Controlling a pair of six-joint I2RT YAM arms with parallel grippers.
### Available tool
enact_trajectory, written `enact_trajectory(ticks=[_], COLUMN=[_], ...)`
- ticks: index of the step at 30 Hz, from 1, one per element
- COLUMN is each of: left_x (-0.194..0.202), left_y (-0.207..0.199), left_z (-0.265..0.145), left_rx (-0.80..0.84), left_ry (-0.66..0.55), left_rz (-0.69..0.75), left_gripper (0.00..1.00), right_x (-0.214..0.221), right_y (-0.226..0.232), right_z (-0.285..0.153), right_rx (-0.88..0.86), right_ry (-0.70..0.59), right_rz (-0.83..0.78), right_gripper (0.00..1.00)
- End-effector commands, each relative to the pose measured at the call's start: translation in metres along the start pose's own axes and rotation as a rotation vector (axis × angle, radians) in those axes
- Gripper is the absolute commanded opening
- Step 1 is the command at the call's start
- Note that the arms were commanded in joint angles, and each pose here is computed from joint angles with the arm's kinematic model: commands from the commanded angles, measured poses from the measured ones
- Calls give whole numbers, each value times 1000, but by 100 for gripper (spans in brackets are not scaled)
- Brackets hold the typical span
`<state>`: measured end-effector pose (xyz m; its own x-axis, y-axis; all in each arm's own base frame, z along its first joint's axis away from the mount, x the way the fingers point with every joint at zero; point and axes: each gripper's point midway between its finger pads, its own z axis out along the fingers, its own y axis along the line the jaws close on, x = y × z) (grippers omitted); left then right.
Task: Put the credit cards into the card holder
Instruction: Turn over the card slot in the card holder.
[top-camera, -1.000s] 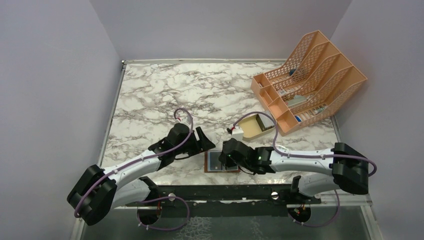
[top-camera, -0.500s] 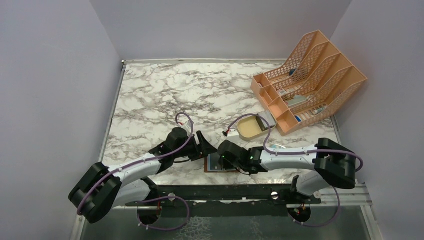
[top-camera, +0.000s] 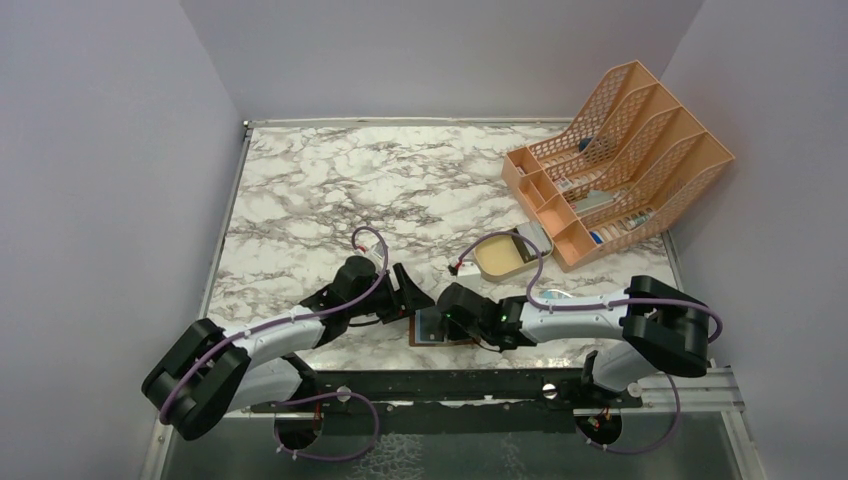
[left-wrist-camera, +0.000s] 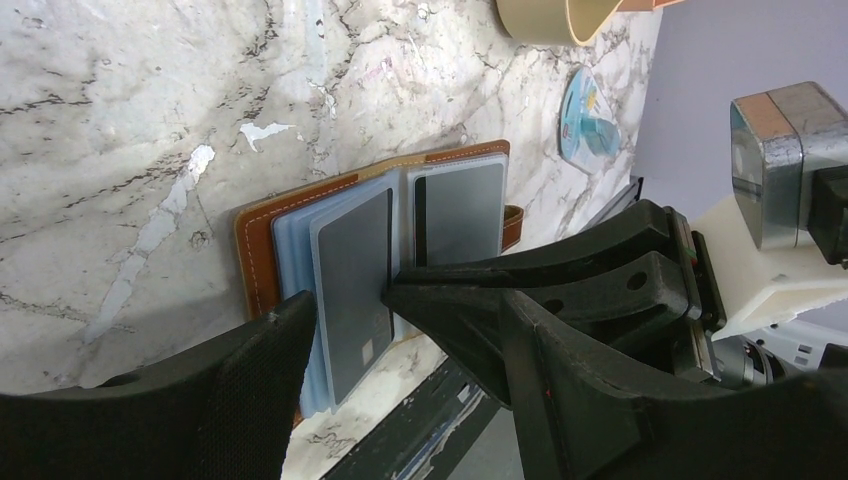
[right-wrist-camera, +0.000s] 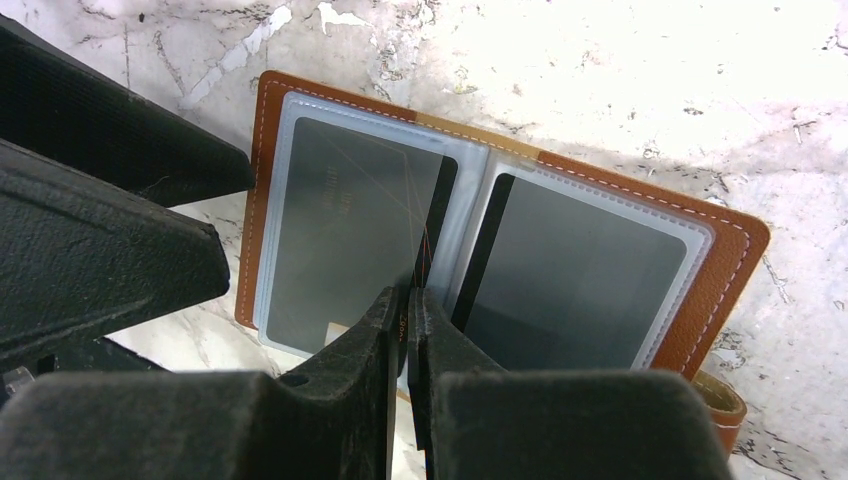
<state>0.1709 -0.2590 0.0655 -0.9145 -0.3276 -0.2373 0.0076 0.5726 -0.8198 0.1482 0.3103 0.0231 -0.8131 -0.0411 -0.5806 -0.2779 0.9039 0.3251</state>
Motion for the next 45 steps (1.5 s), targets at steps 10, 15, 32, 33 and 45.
enact_trajectory(ticks=[10,15,32,33,45], left_x=[0,2,13,12,11], left_y=[2,4,-16,-19,-39], left_z=[4,7,14,14,16], left_rx=[12,7,55,62,98], left_ry=[2,11,40,38,39], left_rz=[-8,-11,-9,-6,3], left_gripper=[70,70,70,70,70], right_x=[12,13,9,6,-19], right_y=[-8,-7,-1,1,-1], right_z=[4,4,2,0,-41], right_rx=[10,8,-18,-23,-41], right_ry=[34,35,31,28,-23], right_rz=[9,11,-4,-9,-77], right_gripper=[9,9,8,9,12])
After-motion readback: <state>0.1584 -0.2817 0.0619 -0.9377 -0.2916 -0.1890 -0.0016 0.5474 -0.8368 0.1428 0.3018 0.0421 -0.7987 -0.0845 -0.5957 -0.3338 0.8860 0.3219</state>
